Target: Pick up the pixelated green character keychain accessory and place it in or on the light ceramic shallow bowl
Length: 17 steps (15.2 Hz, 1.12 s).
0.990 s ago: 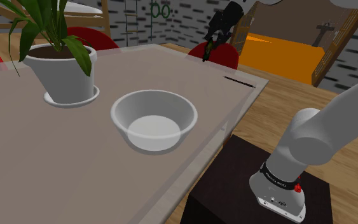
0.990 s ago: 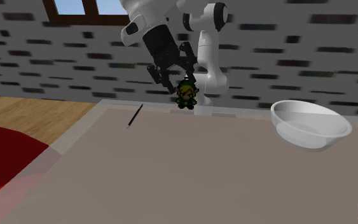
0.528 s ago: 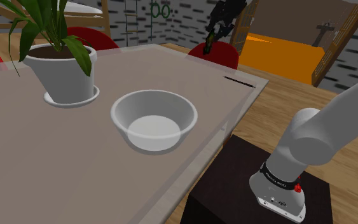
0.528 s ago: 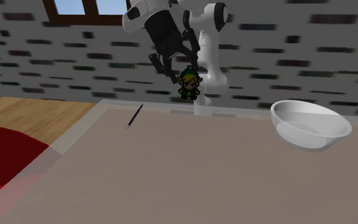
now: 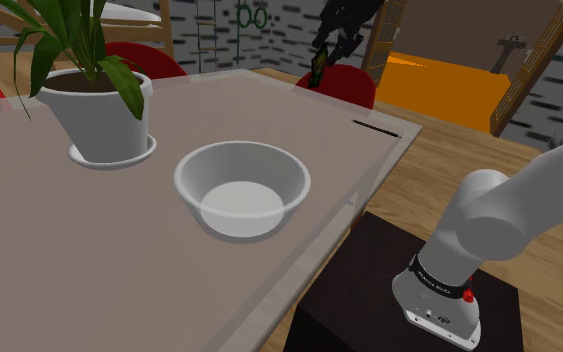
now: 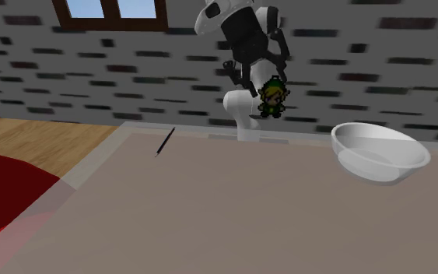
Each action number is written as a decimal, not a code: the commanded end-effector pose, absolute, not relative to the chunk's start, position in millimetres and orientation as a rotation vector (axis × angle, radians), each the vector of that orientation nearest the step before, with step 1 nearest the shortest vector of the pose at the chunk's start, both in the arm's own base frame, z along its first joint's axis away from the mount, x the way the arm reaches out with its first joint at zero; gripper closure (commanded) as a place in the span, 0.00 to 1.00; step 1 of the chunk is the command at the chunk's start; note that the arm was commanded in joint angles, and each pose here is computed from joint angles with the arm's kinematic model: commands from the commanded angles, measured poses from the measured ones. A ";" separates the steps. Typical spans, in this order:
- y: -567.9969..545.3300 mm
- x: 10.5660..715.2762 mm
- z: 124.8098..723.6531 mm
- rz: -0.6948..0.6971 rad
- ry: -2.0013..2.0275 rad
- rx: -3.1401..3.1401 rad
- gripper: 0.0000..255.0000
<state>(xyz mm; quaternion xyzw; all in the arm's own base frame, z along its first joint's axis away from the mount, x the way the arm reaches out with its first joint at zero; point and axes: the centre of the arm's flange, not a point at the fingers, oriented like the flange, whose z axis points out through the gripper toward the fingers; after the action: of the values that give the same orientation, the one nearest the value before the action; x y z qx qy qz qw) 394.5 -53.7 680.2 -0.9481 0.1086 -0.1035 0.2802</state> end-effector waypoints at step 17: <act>181.7 350.2 695.4 -0.277 0.293 -2.542 1.00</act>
<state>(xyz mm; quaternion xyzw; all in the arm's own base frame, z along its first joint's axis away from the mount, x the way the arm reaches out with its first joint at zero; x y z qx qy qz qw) 350.4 168.1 692.4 -0.9483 0.1090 -0.1035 0.2797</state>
